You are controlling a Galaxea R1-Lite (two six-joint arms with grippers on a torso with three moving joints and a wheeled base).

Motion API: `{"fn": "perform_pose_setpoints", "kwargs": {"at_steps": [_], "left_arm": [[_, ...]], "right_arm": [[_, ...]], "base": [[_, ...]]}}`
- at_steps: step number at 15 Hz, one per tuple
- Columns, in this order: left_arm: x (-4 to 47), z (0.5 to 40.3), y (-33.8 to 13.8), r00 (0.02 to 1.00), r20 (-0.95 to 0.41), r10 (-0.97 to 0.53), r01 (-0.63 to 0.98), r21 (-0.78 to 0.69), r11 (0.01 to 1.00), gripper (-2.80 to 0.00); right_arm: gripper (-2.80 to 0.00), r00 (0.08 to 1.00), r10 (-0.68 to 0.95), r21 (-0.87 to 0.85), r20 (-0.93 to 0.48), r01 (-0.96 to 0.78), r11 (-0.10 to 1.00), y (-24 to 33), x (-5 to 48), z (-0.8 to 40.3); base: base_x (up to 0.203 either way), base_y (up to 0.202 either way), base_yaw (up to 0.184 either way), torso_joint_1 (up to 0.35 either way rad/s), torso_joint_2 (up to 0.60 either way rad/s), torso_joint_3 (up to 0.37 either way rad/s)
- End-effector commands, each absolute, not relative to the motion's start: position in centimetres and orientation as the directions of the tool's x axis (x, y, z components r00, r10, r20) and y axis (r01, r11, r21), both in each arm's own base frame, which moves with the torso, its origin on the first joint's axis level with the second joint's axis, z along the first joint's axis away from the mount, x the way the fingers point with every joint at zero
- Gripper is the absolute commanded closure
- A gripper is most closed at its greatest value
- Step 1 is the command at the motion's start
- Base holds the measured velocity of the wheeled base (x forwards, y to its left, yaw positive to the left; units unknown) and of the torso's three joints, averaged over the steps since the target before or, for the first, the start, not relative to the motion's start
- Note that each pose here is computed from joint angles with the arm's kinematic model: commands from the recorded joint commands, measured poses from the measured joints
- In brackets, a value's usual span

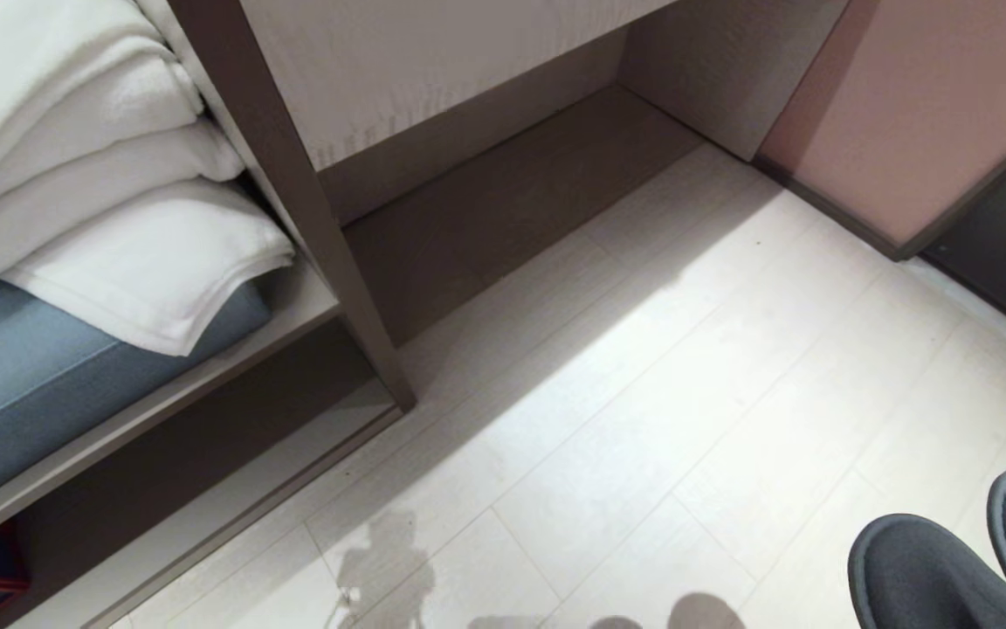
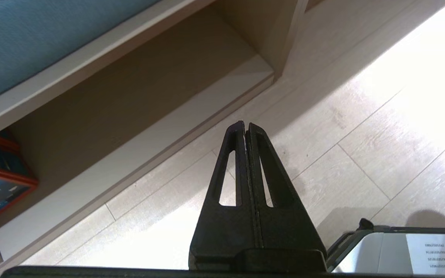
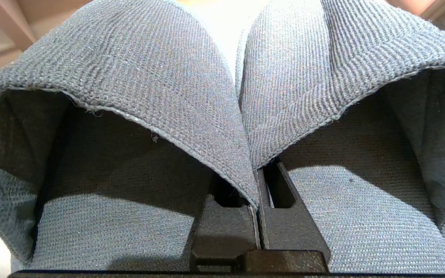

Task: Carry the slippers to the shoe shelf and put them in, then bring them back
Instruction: Place the slippers on the floor

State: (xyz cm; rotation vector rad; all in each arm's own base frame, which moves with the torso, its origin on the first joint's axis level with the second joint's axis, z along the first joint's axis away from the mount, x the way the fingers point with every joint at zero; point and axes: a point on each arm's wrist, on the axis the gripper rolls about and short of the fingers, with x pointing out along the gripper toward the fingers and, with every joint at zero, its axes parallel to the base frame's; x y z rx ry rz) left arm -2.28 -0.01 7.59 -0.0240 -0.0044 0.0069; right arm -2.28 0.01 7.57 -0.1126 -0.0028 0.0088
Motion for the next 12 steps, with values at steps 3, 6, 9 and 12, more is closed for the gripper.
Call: {"fn": "perform_pose_setpoints", "kwargs": {"at_steps": [3, 6, 9, 12], "left_arm": [[-2.28, 7.6, -0.01, 1.0, 0.004, 0.008, -0.008, -0.024, 1.0, 0.0], [-2.28, 7.6, -0.01, 1.0, 0.005, 0.008, -0.008, -0.025, 1.0, 0.0], [-2.28, 7.6, -0.01, 1.0, 0.005, 0.008, -0.008, -0.024, 1.0, 0.0], [-2.28, 7.6, -0.01, 1.0, 0.005, 0.008, -0.008, -0.025, 1.0, 0.0]], "right_arm": [[0.0, 1.0, 0.009, -0.115, 0.002, -0.009, 0.993, 0.01, -2.27, 7.58], [0.0, 1.0, 0.009, -0.115, 0.002, -0.009, 0.993, 0.01, -2.27, 7.58], [0.0, 1.0, 0.009, -0.115, 0.002, -0.009, 0.993, 0.01, -2.27, 7.58], [0.0, 1.0, 0.009, -0.115, 0.002, -0.009, 0.993, 0.01, -2.27, 7.58]], "base": [[0.0, 0.0, 0.0, 0.002, 0.0, -0.197], [0.0, 0.0, 0.0, -0.001, 0.0, -0.201], [0.0, 0.0, 0.0, -0.002, 0.01, -0.201], [0.0, 0.0, 0.0, 0.0, 0.0, -0.199]]}}
